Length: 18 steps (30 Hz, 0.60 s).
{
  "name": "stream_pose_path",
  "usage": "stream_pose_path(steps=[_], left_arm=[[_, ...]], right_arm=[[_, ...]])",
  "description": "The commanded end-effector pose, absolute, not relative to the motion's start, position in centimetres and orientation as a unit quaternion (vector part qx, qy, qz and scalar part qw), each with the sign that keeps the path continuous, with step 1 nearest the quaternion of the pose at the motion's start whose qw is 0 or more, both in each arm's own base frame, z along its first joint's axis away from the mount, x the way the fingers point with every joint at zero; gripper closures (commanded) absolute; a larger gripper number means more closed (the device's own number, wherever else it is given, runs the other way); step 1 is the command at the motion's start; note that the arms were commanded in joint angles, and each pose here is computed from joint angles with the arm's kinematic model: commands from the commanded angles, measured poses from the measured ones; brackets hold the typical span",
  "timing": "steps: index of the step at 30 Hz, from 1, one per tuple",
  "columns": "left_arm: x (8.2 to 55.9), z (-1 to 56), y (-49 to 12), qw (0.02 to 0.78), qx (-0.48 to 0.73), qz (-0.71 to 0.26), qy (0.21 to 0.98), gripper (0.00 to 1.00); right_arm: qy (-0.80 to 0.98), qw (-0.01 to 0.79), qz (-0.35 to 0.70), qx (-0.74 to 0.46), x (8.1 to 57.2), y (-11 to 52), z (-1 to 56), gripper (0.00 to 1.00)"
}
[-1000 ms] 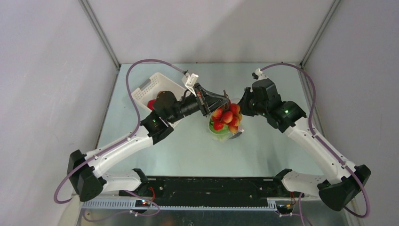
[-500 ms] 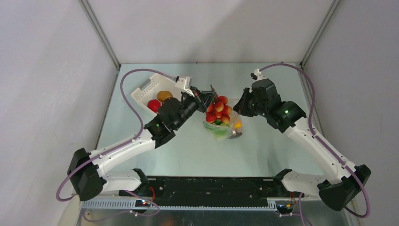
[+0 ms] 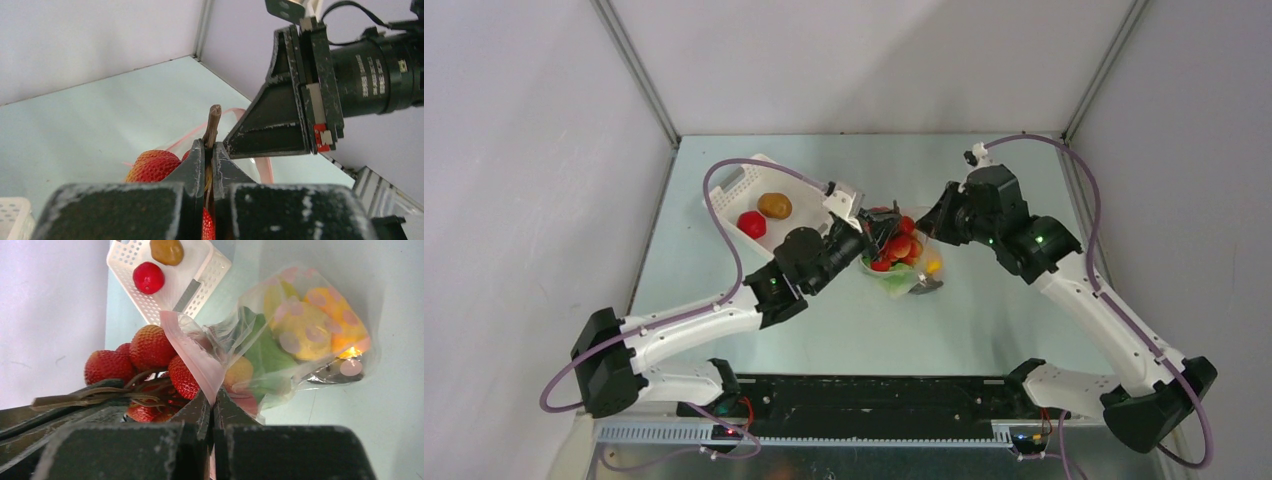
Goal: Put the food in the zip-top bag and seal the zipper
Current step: Place the fake fruit in the zipper food storage bag.
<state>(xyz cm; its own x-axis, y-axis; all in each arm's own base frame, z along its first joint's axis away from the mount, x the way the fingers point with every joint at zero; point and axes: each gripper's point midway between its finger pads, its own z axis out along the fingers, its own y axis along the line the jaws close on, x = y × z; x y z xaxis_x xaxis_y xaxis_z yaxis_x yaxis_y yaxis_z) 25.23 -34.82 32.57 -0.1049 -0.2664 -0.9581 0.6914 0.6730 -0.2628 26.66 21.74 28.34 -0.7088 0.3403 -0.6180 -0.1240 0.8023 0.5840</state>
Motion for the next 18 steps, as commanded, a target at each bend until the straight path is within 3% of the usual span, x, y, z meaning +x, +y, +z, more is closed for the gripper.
stream_pose_path(steps=[1,8,18], left_arm=[[23.1,32.4,-36.5,0.643,0.241,-0.389,0.613,1.0],[21.4,30.6,-38.4,0.622,0.32,-0.381,0.604,1.0],[22.1,27.4,-40.3,0.593,0.354,-0.358,0.628,1.0]], right_arm=[[0.806,0.441,0.389,0.072,26.6,22.1,35.5,1.0],[0.767,0.457,0.447,0.064,25.6,22.8,38.6,1.0],[0.744,0.419,0.519,0.027,23.7,24.4,40.1,1.0]])
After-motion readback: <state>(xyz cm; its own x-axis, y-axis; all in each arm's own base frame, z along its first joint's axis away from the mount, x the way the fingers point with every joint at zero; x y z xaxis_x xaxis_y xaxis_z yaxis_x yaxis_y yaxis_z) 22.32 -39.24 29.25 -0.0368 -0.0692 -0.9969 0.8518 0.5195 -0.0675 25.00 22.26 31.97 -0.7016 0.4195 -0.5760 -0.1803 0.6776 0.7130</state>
